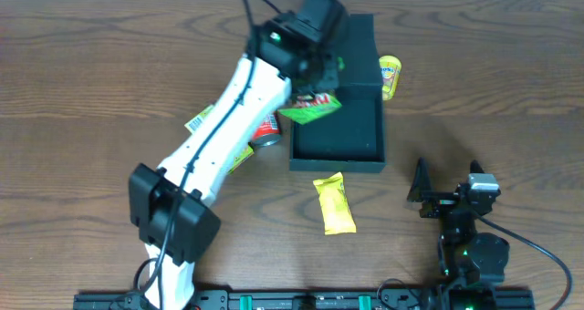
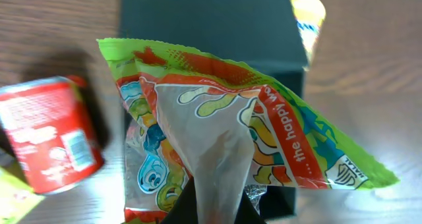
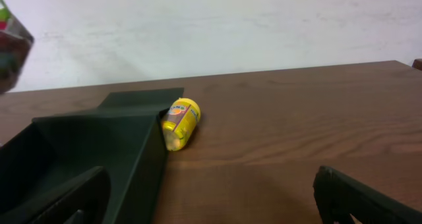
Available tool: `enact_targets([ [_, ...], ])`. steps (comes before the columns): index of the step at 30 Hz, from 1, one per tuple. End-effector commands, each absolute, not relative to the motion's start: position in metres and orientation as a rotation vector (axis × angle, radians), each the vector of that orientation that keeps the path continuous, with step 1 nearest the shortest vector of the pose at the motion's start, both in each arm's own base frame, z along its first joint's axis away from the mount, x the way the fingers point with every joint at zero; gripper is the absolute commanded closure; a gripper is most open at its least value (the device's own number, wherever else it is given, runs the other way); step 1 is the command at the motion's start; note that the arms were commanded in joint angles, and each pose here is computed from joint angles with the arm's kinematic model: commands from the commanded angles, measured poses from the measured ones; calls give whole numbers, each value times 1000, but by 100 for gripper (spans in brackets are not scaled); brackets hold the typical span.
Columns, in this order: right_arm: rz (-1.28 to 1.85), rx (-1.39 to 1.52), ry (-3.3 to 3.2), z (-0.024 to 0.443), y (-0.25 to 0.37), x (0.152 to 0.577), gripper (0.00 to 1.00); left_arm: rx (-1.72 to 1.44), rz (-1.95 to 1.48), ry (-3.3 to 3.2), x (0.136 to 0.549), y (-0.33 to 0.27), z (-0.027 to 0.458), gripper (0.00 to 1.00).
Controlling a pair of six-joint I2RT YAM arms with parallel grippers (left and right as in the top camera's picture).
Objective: Pack container
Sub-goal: 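Carry the candy bag with the left gripper into the black box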
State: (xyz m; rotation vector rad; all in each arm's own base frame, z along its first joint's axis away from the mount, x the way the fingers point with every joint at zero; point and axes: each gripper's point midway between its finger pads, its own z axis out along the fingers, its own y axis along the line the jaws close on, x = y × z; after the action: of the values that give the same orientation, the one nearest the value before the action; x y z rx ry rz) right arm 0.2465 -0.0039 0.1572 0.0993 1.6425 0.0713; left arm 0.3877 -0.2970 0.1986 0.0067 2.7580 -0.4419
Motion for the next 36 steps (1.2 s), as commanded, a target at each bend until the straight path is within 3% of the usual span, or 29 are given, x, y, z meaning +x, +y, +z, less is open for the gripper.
enact_targets([
  [1,89,100,1645,156,-1,246,1,33,-350,2740,383,-308,190,94],
  [15,89,100,1645,156,-1,246,1,-52,-50,2719,373,-301,113,94],
  [17,89,100,1645,156,-1,246,1,-72,-55,2716,374,-299,101,91],
  [24,89,100,1645,156,-1,246,1,-83,-45,2701,375,-293,66,65],
  [26,89,100,1645,156,-1,246,1,-96,-4,2674,379,-286,65,66],
  [30,89,100,1644,156,-1,246,1,-60,15,2644,385,-283,73,84],
  [33,89,100,1645,156,-1,246,1,51,-38,2637,387,-297,87,85],
  [36,89,100,1645,156,-1,246,1,188,-229,2679,375,-330,98,79],
])
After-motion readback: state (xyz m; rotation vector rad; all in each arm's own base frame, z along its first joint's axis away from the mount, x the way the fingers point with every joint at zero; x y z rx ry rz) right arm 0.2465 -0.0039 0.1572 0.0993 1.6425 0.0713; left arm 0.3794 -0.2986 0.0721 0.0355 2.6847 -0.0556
